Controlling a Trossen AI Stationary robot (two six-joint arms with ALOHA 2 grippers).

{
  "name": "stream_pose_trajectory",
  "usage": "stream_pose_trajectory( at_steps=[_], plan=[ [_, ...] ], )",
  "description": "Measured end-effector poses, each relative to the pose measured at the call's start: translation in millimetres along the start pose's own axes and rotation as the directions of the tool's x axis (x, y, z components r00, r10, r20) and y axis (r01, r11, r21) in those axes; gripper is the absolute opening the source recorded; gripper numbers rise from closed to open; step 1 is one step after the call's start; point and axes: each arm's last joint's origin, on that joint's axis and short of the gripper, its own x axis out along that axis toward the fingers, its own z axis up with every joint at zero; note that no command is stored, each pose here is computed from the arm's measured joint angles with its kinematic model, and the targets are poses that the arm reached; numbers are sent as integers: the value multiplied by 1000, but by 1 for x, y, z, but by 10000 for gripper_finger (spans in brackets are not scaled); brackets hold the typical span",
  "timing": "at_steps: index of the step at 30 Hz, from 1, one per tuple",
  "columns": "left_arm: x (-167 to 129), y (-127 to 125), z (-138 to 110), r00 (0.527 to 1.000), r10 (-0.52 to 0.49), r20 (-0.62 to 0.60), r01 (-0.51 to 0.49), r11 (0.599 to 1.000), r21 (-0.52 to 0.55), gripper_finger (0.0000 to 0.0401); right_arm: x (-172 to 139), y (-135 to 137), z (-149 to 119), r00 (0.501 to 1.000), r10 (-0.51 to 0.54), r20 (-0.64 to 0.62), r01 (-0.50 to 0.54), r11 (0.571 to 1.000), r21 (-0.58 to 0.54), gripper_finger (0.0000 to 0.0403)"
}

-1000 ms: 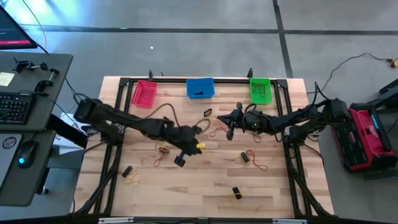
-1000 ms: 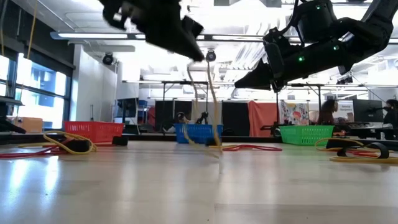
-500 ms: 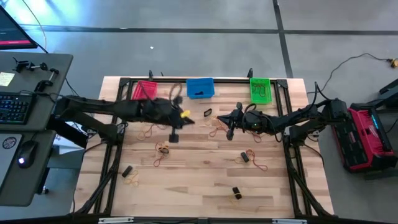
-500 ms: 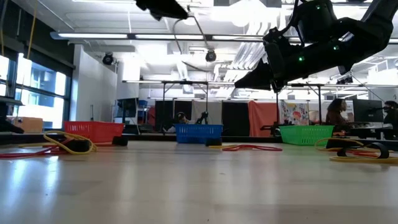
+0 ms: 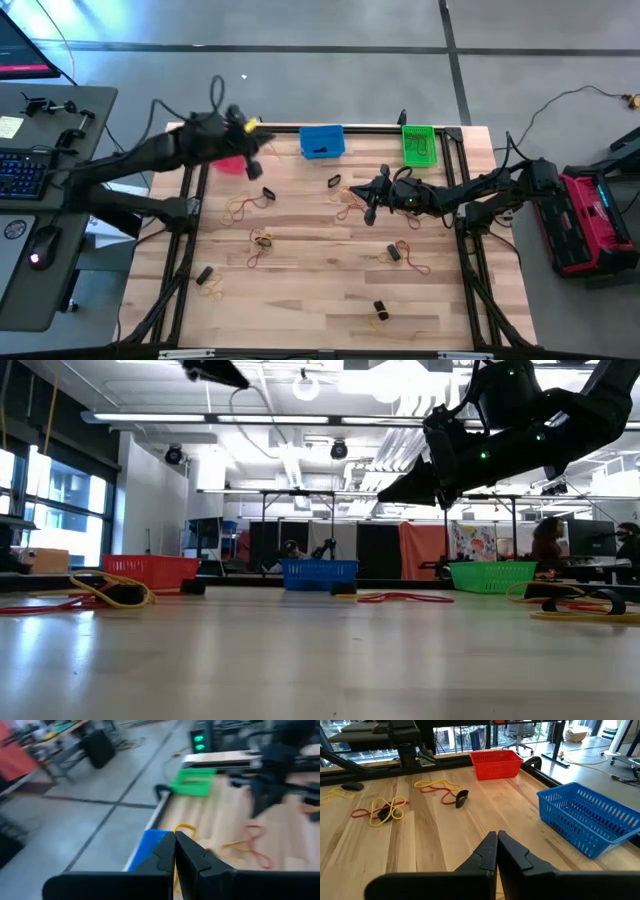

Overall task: Sort rubber bands into baskets
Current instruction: Put the yellow rubber band into the red bin

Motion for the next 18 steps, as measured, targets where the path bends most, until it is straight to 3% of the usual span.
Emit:
stream_pose_trajectory(
  at_steps=[10, 15, 18],
  plan=[
    [-2, 51, -27, 959, 202, -200, -222, 971, -84, 0, 0, 0, 0, 1000, 0, -1, 0, 1000, 2, 0],
    [1, 73, -48, 899, 257, -355, -311, 945, -103, 0, 0, 0, 0, 1000, 0, -1, 0, 1000, 3, 0],
    [6, 83, -61, 858, 241, -453, -331, 934, -131, 0, 0, 0, 0, 1000, 0, -1, 0, 1000, 2, 0]
  ],
)
